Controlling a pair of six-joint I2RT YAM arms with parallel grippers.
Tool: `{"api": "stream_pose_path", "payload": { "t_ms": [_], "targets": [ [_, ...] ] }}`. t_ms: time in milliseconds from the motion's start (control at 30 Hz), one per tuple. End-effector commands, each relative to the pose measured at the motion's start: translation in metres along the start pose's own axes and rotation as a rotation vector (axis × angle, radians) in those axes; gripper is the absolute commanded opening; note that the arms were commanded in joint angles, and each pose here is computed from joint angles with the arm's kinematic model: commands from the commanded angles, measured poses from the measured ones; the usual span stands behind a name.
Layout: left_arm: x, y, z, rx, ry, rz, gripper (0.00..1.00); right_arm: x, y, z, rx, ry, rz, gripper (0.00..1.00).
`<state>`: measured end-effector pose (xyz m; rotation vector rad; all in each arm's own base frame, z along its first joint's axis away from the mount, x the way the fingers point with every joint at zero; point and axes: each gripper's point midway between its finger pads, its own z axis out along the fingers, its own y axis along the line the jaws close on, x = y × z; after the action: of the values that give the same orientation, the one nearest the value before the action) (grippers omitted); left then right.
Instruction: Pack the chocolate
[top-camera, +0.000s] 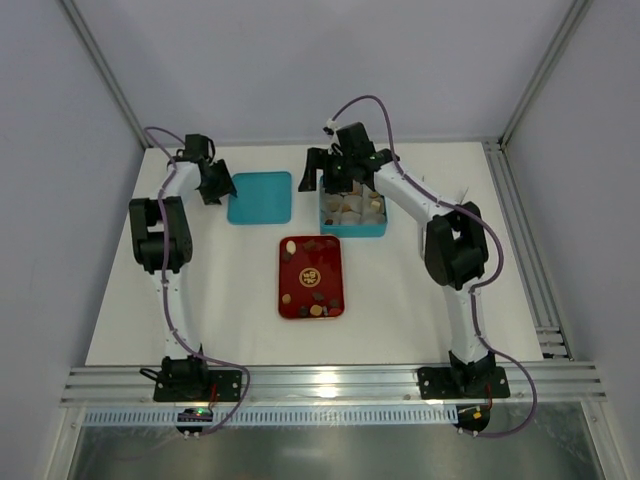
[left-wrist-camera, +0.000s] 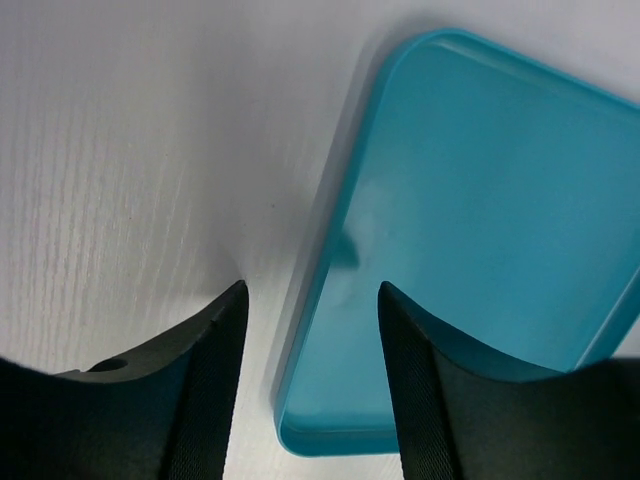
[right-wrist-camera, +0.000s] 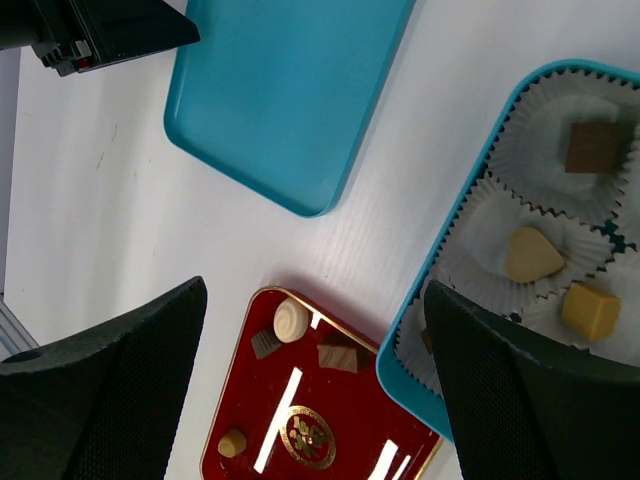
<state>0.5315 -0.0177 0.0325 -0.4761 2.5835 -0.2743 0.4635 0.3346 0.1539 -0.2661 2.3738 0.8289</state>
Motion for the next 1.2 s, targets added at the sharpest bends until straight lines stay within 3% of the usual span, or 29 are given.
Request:
{"api": "stream_pose_path", "payload": {
  "t_ms": [0,467,700,1167],
  "targets": [
    [0.002,-0.005,0.013,0.039,0.014,-0.007,0.54,-0.018,0.032,0.01,-0.091,-0.049,-0.042,0.89],
    [0.024,-0.006,0.022,0.072,0.083,-0.034,0.0,-0.015,0.04,0.068,-0.116,-0.036,-0.042,0.89],
    [0.023,-0.019,-0.002,0.208,0.117,-0.068,0.0,-0.022,0.037,0.077,-0.098,-0.063,-0.052,0.89],
    [0.019,-0.004,-0.039,0.385,0.152,-0.216,0.0,-0.03,0.03,0.083,-0.062,-0.09,-0.047,0.89]
  ]
}}
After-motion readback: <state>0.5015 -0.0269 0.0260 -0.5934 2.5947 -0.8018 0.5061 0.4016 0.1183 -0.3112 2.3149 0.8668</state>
